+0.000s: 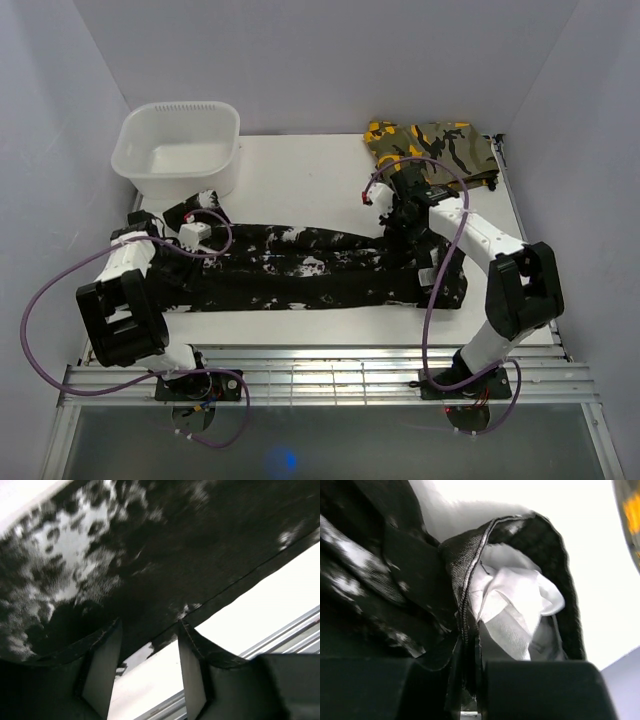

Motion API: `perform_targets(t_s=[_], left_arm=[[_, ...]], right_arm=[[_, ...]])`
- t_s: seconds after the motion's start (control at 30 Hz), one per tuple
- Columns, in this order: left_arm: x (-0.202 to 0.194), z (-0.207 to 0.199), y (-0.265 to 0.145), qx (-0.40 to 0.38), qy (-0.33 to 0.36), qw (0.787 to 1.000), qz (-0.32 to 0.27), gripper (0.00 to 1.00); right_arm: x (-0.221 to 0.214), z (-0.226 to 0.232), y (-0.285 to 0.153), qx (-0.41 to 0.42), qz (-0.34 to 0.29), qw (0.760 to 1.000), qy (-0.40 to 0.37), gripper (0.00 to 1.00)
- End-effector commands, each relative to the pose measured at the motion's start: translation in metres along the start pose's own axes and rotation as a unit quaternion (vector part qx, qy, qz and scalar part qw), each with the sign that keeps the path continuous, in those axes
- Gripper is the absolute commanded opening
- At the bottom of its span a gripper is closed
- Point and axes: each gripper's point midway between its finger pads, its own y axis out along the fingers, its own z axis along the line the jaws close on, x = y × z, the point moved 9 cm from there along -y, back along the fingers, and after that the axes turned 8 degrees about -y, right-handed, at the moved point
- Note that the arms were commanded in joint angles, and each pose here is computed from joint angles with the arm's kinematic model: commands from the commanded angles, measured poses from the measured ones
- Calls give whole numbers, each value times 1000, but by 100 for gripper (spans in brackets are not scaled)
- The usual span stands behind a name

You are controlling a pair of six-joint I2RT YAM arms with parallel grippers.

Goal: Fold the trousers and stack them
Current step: Flatten the trousers out

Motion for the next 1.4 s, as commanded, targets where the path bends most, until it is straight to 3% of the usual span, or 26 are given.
perform_targets(t_s=[0.0, 0.03, 0.2, 0.3, 0.4, 0.47, 0.57, 0.63, 0.7, 0.73, 0.77, 0.83, 1.0, 1.13, 1.37], left_arm=[[-7, 7, 7, 21, 13, 1000, 18, 52], [-16, 7, 12, 24, 10, 999, 37, 41], [-43, 11, 28, 38, 20, 993, 106, 15], [-55, 10, 31, 39, 34, 990, 130, 5], [-60, 8, 31, 35, 42, 988, 144, 2], [-55, 5, 25, 16, 47, 989, 137, 3], [-2, -7, -6, -36, 46, 998, 6, 39], [48, -16, -38, -69, 55, 990, -113, 59], [75, -22, -58, -84, 29, 981, -174, 73], [97, -19, -69, -75, 14, 973, -219, 75], [105, -14, -73, -58, 34, 969, -239, 76], [122, -2, -72, -27, 7, 965, -261, 77], [138, 22, -41, -6, -64, 962, -266, 75], [148, 20, -9, 54, -98, 946, -303, 76], [138, 28, 47, 136, -181, 935, -273, 79]], right_arm=[[-24, -31, -44, -100, -9, 994, 44, 8], [-32, -34, -51, -107, -12, 993, 52, 8], [-99, -60, -88, -165, 3, 981, 103, 8], [-140, -57, -86, -158, 41, 980, 111, 8], [-168, -52, -77, -141, 69, 980, 119, 8], [-174, -53, -71, -122, 56, 981, 137, 8], [-169, -52, -67, -90, 19, 985, 147, 8], [-162, -50, -68, -67, -9, 986, 155, 8], [-160, -52, -68, -64, -12, 985, 158, 8], [-160, -53, -69, -65, -11, 986, 152, 8], [-160, -54, -70, -69, -11, 986, 151, 8], [-160, -56, -75, -83, -13, 987, 140, 8], [-158, -56, -84, -105, -29, 986, 125, 8], [-157, -58, -88, -116, -33, 985, 121, 8], [-152, -62, -96, -126, -47, 984, 121, 8]])
